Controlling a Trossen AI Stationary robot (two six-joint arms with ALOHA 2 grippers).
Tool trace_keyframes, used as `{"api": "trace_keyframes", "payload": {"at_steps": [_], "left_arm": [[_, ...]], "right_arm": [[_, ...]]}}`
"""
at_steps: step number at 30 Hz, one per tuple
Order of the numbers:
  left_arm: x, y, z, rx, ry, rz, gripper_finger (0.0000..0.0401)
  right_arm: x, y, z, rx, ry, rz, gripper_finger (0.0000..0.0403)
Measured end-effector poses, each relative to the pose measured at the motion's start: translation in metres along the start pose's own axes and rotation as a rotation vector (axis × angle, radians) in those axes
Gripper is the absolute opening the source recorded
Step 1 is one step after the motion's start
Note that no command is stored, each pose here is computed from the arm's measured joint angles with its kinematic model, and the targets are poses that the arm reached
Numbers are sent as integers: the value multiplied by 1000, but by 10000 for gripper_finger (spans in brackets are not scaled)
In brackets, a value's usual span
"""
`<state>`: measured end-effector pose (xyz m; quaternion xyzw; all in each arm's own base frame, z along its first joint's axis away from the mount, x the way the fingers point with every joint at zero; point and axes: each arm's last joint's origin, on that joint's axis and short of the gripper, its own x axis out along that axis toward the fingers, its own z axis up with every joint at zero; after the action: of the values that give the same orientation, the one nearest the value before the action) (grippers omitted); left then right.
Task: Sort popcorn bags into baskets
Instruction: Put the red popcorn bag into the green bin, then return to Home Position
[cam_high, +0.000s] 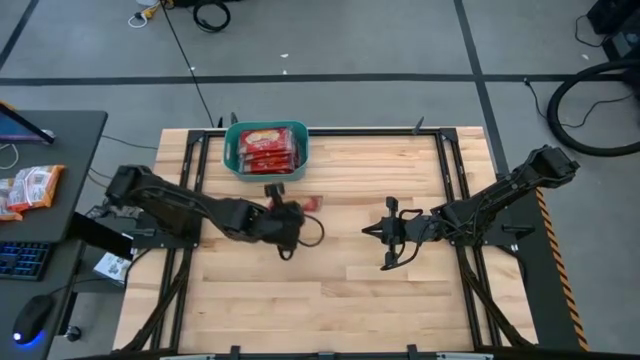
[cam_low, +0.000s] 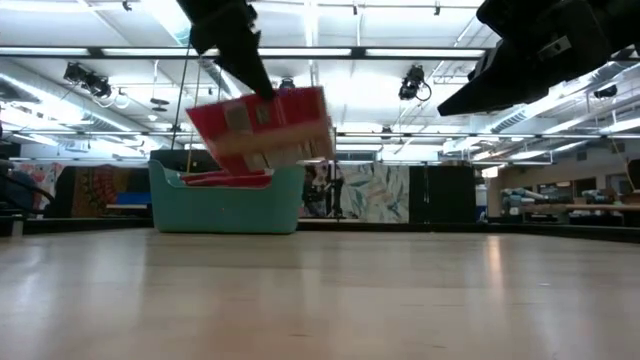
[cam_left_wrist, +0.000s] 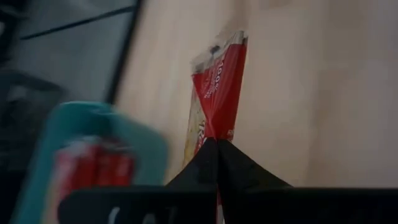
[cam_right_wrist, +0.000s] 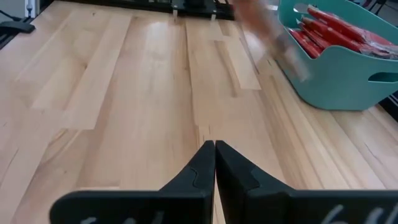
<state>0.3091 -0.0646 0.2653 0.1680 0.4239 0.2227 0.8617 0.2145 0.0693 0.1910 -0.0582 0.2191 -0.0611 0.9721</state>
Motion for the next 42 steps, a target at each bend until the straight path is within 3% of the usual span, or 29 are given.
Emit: {"api": "trace_keyframes", "payload": {"at_steps": [7,15,21,27,33,42], "left_arm": [[-10,49,-5,17,37,186,1],[27,92,-17,95,185,321,0],[71,124,-54,100,315,341,0],[101,143,-80,114,297,319,0],[113,154,-96,161,293,285,14],[104,155,-94,108,264,271,83]], "right_arm": [[0,0,0,1,-3,0,18],[0,0,1,1,-7,1,18],[0,0,0,1,-3,7,18],[0,0,0,0,-3,7,18],[0,0,0,1,-3,7,18],[0,0,0,17,-1,8,18]]}}
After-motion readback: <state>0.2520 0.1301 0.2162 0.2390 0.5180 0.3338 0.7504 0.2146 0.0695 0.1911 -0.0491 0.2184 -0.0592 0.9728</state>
